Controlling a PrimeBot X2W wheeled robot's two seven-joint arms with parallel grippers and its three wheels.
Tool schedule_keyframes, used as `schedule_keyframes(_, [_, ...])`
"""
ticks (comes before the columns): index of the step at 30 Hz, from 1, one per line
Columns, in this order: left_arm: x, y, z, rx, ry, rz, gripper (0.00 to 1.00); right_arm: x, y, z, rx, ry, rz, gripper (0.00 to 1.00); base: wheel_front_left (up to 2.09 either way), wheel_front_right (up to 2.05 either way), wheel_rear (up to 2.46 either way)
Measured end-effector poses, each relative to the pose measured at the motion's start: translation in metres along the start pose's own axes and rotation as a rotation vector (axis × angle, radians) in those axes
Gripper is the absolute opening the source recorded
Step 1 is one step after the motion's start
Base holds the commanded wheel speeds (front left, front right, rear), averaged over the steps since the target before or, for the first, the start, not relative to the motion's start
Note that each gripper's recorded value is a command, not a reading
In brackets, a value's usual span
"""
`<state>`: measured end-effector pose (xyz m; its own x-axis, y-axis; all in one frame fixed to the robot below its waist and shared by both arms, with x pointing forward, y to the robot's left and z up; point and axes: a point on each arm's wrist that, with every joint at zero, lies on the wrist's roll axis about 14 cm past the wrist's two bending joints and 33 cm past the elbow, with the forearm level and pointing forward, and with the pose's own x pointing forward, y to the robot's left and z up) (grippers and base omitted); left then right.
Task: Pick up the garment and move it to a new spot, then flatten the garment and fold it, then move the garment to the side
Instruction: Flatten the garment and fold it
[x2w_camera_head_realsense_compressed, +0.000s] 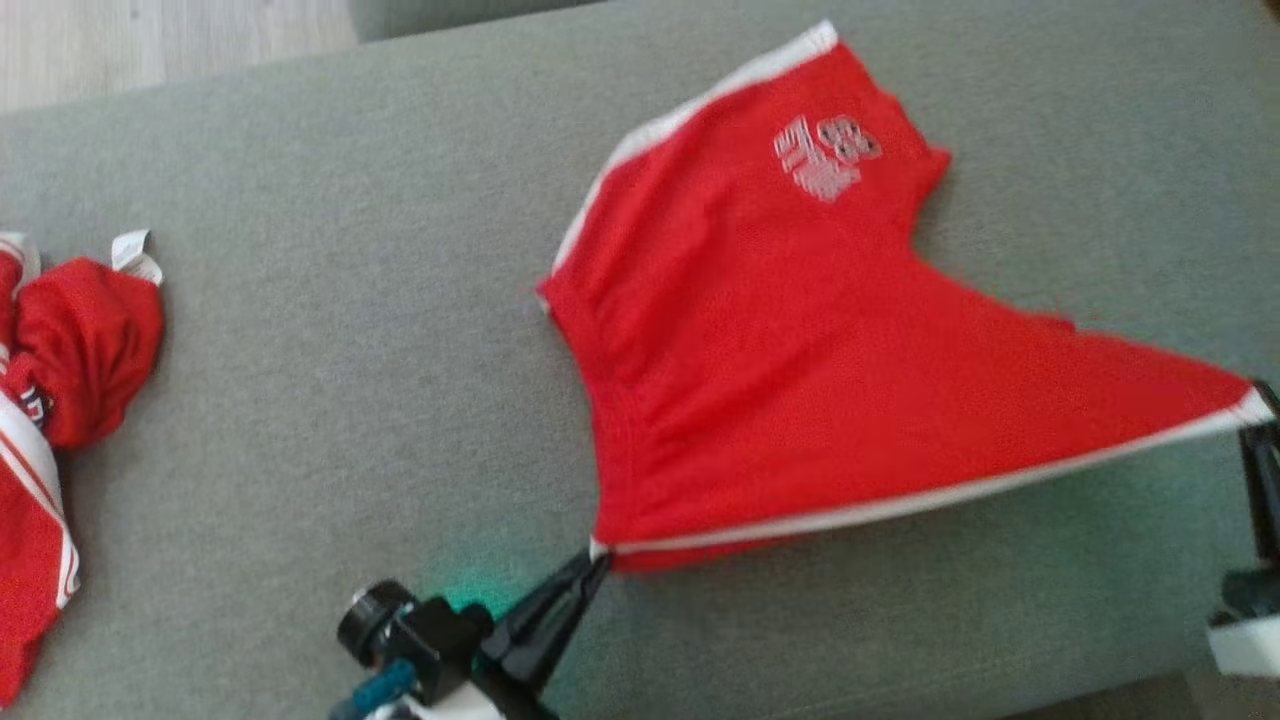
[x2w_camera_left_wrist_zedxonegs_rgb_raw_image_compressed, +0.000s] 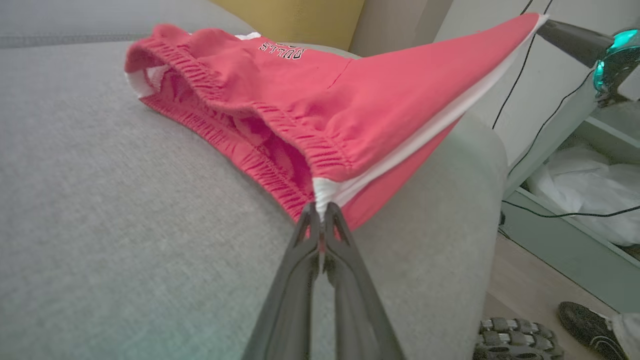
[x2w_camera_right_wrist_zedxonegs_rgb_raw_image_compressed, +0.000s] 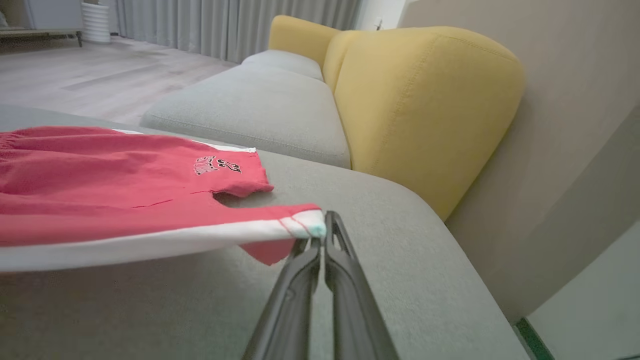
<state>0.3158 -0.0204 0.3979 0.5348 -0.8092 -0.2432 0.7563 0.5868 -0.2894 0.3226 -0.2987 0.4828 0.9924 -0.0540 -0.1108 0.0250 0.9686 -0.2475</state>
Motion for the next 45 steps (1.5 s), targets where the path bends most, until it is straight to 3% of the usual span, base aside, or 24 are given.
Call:
schedule_keyframes(5, [-0.003,-0.01,0.019,-0.014,-0.046,-0.026,0.0,-0.016,-0.013,0.011,0.019,-0.015,-0.06,0.0,0.0,0.0,0.0])
schedule_keyframes(11, [0.006,-0.008,0.04,-0.027,-0.1,-0.033,0.0,-0.001,-0.017,0.02,0.017,-0.038,-0.071,0.0,0.0,0.0,0.0])
schedule_keyframes(18, [0.036,0.019,0.089,0.073,-0.204,-0.04,0.0,0.066,-0.016,0.039,-0.001,-0.107,-0.05,0.0,0.0,0.0,0.0])
schedule_keyframes(26, [0.061,0.067,0.101,0.143,-0.189,0.016,0.0,0.146,0.007,0.033,-0.023,-0.087,0.052,0.0,0.0,0.0,0.0])
schedule_keyframes(35, [0.08,0.106,0.092,0.124,-0.134,0.081,0.0,0.214,0.041,-0.01,-0.054,0.044,0.186,0.0,0.0,0.0,0.0])
schedule_keyframes(45, [0.073,0.124,0.087,0.091,-0.148,0.154,0.0,0.261,0.078,-0.021,-0.086,0.08,0.292,0.0,0.0,0.0,0.0])
